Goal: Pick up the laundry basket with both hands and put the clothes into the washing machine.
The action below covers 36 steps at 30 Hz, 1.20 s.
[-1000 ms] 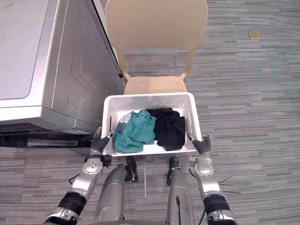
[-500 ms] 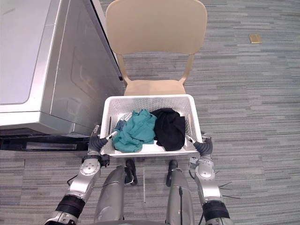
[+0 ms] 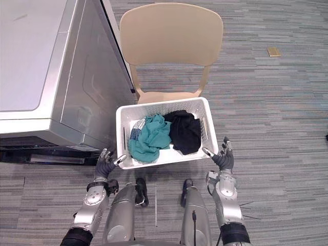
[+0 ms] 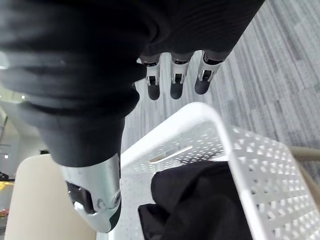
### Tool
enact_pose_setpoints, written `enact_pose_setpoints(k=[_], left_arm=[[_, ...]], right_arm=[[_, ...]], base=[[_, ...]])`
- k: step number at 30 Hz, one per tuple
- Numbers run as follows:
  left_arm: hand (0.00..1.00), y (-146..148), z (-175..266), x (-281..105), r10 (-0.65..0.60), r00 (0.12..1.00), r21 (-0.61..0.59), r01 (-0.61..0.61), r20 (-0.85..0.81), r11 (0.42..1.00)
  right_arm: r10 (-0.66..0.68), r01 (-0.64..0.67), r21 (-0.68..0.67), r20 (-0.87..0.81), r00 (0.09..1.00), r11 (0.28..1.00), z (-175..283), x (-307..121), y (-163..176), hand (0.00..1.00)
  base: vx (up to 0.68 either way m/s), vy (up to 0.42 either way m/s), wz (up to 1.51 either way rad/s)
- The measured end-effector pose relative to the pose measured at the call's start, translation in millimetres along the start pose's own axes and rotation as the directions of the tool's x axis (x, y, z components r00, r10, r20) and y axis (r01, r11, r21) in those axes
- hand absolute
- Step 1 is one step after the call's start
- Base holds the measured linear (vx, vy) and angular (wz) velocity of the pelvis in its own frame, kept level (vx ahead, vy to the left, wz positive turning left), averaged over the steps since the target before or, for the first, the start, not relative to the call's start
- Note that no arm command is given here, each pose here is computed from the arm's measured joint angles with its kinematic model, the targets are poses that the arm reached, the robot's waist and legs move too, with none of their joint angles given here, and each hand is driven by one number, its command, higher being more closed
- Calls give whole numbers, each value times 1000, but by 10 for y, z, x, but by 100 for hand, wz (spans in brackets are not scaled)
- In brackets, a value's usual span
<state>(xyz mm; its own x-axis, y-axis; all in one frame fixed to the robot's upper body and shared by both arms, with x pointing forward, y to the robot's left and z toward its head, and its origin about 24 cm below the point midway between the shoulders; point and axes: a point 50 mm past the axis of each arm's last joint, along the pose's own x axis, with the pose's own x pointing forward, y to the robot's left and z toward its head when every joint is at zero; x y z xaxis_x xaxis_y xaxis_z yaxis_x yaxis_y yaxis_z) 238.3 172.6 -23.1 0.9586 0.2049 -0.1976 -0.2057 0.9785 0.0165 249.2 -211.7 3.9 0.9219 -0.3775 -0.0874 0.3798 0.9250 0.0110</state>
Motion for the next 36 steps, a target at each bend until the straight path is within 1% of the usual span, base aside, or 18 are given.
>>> enact_pose_setpoints(k=[7,10,13,15,19,21,25,27,28,31,32,36], left_arm=[[0,-137,88,29,-30,999,-35,31,35,999],[0,-155,124,19,-14,998,-14,15,56,1000],[0,-141,207,-8,0,995,9,-1,103,1000],[0,-112,294,-38,10,989,15,-12,147,1000],[0,-45,225,-150,19,991,24,-22,132,999],[0,94,53,-286,56,996,30,-59,76,998],[0,256,-269,-476,66,996,71,-62,-55,996],[0,321,-490,-555,71,986,102,-56,-152,993],[0,352,-634,-596,67,974,112,-43,-218,993],[0,442,-922,-709,89,932,126,-47,-352,991],[0,519,-1016,-751,118,911,136,-69,-396,988],[0,698,-1206,-850,182,852,156,-119,-491,981]], right_arm=[[13,-12,44,-6,1000,999,-20,-27,52,0],[12,-11,55,-10,1000,998,-30,-40,74,0],[3,-4,60,14,1000,998,18,-46,85,0],[-2,-2,59,73,997,998,128,-82,65,0],[0,-4,34,107,994,999,175,-175,0,0],[17,-16,-15,80,997,1000,83,-291,-81,0],[36,-35,-96,2,999,995,-114,-447,-214,0],[40,-49,-120,-75,996,992,-294,-504,-257,0],[42,-65,-153,-145,989,986,-454,-543,-294,0],[56,-131,-221,-314,948,966,-813,-646,-394,0],[65,-158,-227,-370,927,961,-925,-679,-412,0],[50,-201,-238,-520,853,950,-1226,-812,-500,0]], base=[[37,-13,-1],[63,-20,1],[53,-16,7],[75,-30,13],[94,-63,22],[158,-95,19],[152,-53,7],[135,-31,9],[152,-18,12],[139,-4,4],[126,1,0],[76,7,3]])
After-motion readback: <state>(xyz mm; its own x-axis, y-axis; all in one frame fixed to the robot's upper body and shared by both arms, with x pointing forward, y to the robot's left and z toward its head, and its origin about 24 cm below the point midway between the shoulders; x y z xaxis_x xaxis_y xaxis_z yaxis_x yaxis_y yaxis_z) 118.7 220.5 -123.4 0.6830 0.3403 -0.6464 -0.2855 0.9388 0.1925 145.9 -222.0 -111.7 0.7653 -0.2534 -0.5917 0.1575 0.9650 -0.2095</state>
